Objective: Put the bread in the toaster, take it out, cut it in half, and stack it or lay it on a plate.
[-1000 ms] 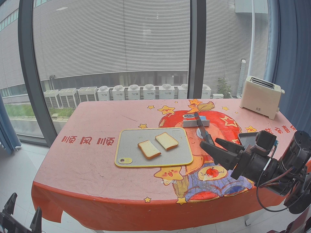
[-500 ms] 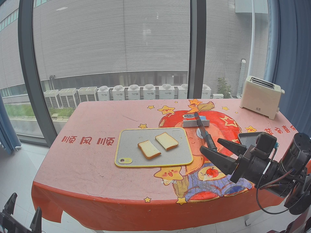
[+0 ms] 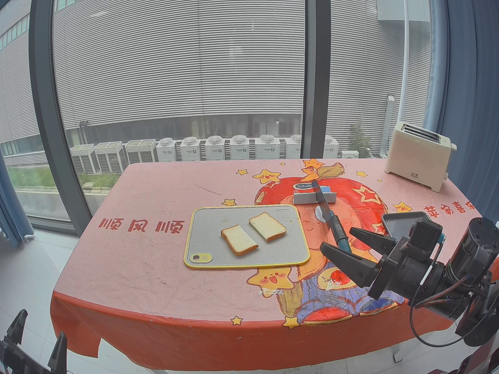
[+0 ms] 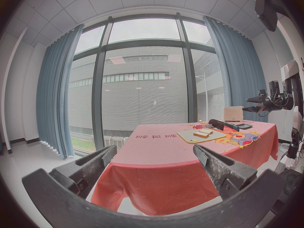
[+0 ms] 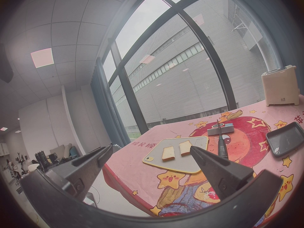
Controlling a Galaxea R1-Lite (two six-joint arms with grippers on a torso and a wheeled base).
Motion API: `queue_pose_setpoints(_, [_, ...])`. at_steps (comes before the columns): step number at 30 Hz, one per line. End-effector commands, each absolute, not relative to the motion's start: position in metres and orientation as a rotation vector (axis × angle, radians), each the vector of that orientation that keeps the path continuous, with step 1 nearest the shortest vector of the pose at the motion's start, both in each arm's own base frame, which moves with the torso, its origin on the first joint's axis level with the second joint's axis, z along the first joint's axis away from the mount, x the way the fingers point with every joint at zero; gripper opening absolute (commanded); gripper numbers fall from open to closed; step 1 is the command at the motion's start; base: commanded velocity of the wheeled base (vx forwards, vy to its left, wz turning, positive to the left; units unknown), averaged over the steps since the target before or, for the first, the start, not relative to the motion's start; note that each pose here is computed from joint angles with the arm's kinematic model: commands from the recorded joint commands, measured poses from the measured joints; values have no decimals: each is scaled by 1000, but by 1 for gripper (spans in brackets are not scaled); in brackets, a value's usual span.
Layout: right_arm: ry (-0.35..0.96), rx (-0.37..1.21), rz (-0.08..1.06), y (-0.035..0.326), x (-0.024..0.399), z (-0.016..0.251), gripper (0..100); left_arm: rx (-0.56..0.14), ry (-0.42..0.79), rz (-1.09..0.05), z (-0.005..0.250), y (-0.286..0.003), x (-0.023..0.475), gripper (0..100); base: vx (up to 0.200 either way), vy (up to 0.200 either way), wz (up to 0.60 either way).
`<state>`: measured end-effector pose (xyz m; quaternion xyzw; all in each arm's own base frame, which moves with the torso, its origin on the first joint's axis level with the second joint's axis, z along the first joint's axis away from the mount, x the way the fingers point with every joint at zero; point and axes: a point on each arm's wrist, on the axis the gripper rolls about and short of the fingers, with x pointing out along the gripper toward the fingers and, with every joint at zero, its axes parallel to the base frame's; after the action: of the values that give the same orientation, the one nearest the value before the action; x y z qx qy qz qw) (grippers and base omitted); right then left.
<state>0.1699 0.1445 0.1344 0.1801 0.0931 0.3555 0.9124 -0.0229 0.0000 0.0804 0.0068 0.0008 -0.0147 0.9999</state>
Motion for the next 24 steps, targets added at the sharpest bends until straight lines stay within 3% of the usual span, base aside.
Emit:
queue_pose_setpoints(1, [193, 370, 726, 144, 170, 134, 100, 14, 12, -29, 76, 0, -22, 100, 0, 0, 0])
queue_pose_setpoints(7, [166, 370, 697, 141, 174, 138, 100, 14, 12, -29, 76, 0, -22, 100, 0, 0, 0])
queue_pose_setpoints(12, [151, 283, 696, 146, 182, 134, 100, 14, 12, -29, 76, 0, -22, 100, 0, 0, 0])
queue_pose_setpoints(16, [170, 199, 697, 162, 200, 120, 100, 14, 12, -29, 76, 0, -22, 100, 0, 0, 0])
queue_pose_setpoints(24, [176, 96, 685, 192, 245, 119, 100, 14, 12, -29, 76, 0, -22, 100, 0, 0, 0])
